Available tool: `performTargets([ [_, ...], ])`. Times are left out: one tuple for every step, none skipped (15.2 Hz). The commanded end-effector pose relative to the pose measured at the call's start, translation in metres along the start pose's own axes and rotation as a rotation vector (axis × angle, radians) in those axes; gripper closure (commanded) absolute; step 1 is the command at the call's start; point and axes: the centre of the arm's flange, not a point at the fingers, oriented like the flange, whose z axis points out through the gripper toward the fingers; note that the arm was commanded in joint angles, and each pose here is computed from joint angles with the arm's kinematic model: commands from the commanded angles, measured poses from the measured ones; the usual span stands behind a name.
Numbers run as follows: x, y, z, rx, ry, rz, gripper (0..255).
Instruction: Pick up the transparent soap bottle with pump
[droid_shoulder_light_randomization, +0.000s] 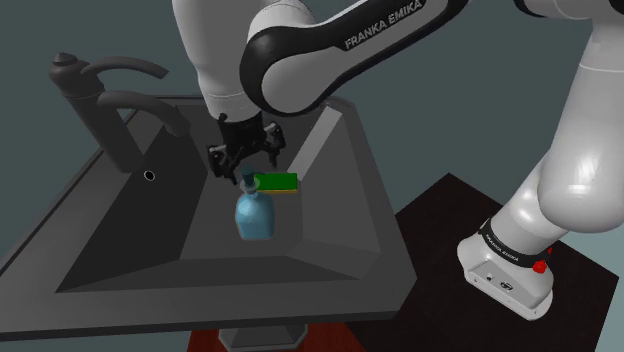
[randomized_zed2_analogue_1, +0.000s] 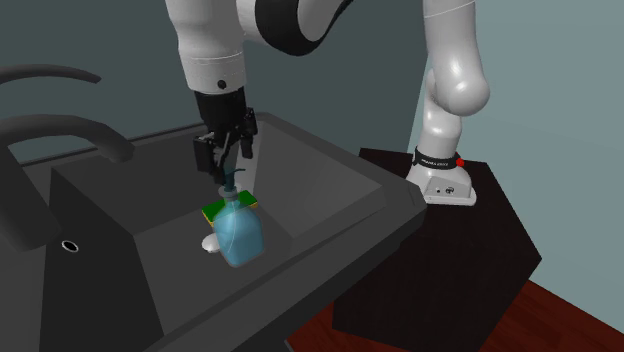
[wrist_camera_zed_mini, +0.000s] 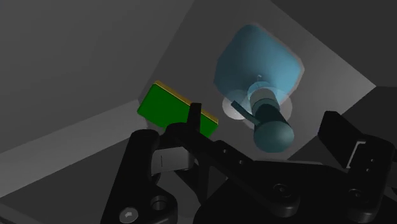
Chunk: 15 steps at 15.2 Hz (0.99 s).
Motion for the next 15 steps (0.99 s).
performTargets([
  [0.0, -0.001, 0.011, 0.0, 0.0, 0.0, 0],
  [-0.001, -0.002, 0.016, 0.0, 0.0, 0.0, 0],
  [-0.001, -0.002, 0.021, 0.0, 0.0, 0.0, 0],
  [-0.001, -0.002, 0.024, 0.0, 0.0, 0.0, 0],
  [-0.001, -0.002, 0.024, 0.0, 0.0, 0.0, 0],
  [-0.002, -0.003, 0.024, 0.0, 0.0, 0.0, 255],
  [-0.002, -0.003, 0.024, 0.0, 0.0, 0.0, 255],
  [-0.002, -0.002, 0.024, 0.0, 0.0, 0.0, 255],
  [-0.002, -0.003, 0.024, 0.0, 0.0, 0.0, 255],
  [-0.002, -0.003, 0.024, 0.0, 0.0, 0.0, 255],
  [-0.002, -0.002, 0.024, 0.0, 0.0, 0.0, 255],
  [-0.002, -0.002, 0.024, 0.0, 0.0, 0.0, 255],
  [-0.002, -0.002, 0.024, 0.0, 0.0, 0.0, 255],
  [-0.002, -0.002, 0.024, 0.0, 0.0, 0.0, 255],
  [-0.001, -0.002, 0.024, 0.0, 0.0, 0.0, 255],
])
